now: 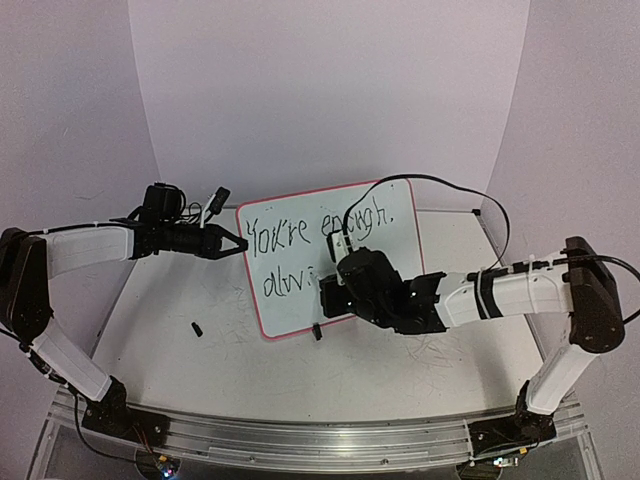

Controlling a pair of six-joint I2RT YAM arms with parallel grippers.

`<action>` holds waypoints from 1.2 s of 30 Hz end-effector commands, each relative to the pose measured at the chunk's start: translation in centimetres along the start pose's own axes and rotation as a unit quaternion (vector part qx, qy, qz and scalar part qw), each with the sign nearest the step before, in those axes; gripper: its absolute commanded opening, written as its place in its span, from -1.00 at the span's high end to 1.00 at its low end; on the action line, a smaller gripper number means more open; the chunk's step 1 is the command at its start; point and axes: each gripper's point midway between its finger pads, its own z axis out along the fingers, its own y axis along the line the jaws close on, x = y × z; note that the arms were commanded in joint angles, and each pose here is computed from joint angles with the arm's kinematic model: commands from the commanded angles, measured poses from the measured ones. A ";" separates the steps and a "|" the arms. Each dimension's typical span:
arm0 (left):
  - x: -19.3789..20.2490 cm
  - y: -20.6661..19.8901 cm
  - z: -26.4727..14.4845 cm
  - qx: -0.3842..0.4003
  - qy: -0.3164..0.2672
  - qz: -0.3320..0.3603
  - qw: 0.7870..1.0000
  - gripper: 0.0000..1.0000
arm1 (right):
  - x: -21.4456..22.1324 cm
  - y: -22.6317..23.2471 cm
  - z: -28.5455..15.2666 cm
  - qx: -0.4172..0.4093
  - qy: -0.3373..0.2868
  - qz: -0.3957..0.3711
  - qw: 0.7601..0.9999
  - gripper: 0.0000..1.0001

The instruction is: Write a sentence on the whiteboard

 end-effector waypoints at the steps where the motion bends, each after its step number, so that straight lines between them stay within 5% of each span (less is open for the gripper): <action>1: -1.0 -1.2 0.2 0.012 -0.003 0.035 0.999 1.00 | -3.4 -0.2 -0.6 -0.007 -0.045 0.030 0.999 1.00; 36: -1.0 -1.2 0.2 0.013 -0.003 0.037 0.999 1.00 | -0.4 0.5 1.5 -0.009 -0.003 0.004 1.000 1.00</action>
